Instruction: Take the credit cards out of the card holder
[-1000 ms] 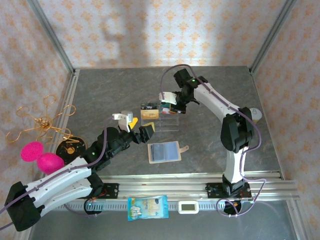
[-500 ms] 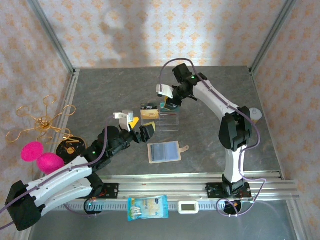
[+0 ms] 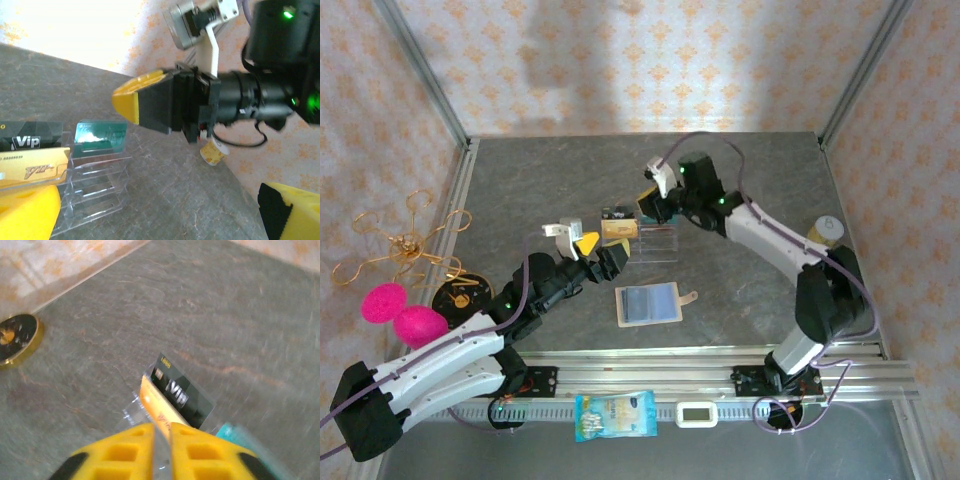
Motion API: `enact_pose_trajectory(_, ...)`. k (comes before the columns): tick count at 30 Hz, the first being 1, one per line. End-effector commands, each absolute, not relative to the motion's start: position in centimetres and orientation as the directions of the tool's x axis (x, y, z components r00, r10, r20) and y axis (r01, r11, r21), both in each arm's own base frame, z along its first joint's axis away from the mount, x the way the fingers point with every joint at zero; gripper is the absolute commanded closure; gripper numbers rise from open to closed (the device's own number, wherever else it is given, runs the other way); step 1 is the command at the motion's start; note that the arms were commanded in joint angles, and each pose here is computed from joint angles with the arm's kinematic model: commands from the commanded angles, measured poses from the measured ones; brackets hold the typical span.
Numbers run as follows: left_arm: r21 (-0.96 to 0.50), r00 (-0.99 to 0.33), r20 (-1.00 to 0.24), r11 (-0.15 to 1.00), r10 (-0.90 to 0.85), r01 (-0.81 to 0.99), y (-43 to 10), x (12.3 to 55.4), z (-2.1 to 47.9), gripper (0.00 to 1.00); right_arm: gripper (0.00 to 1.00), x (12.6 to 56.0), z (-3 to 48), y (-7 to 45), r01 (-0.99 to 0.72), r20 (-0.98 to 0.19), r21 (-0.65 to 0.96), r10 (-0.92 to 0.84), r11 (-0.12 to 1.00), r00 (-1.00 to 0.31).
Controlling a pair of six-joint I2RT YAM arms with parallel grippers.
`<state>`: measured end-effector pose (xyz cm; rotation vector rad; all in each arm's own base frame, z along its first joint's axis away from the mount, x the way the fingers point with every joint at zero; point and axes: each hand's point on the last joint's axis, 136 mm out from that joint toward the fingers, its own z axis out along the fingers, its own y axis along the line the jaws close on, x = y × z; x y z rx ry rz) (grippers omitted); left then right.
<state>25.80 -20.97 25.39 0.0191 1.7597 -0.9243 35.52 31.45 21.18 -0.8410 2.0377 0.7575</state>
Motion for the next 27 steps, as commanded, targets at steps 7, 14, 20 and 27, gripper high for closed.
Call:
enact_pose_trajectory(7,-0.613,-0.446,-0.776,0.699,-0.445,0.369,-20.1,25.8,23.5,0.01,1.0,29.1,15.1,27.9,-0.392,-0.671,0.335,-0.075,0.857,-0.737)
enact_pose_trajectory(14,-0.623,-0.454,-0.766,0.7,-0.455,0.35,-19.5,25.3,22.6,0.01,1.0,30.1,10.3,26.4,-0.308,-0.583,0.193,-0.144,0.931,-0.8)
enact_pose_trajectory(20,-0.619,-0.432,-0.774,0.699,-0.464,0.358,-19.0,25.0,22.9,0.01,1.0,33.4,10.3,26.6,-0.292,-0.582,0.079,-0.194,0.953,-0.79)
enact_pose_trajectory(27,-0.604,-0.425,-0.786,0.706,-0.45,0.369,-19.0,24.9,23.1,0.01,1.0,35.8,10.3,26.3,-0.256,-0.59,0.003,-0.205,0.967,-0.781)
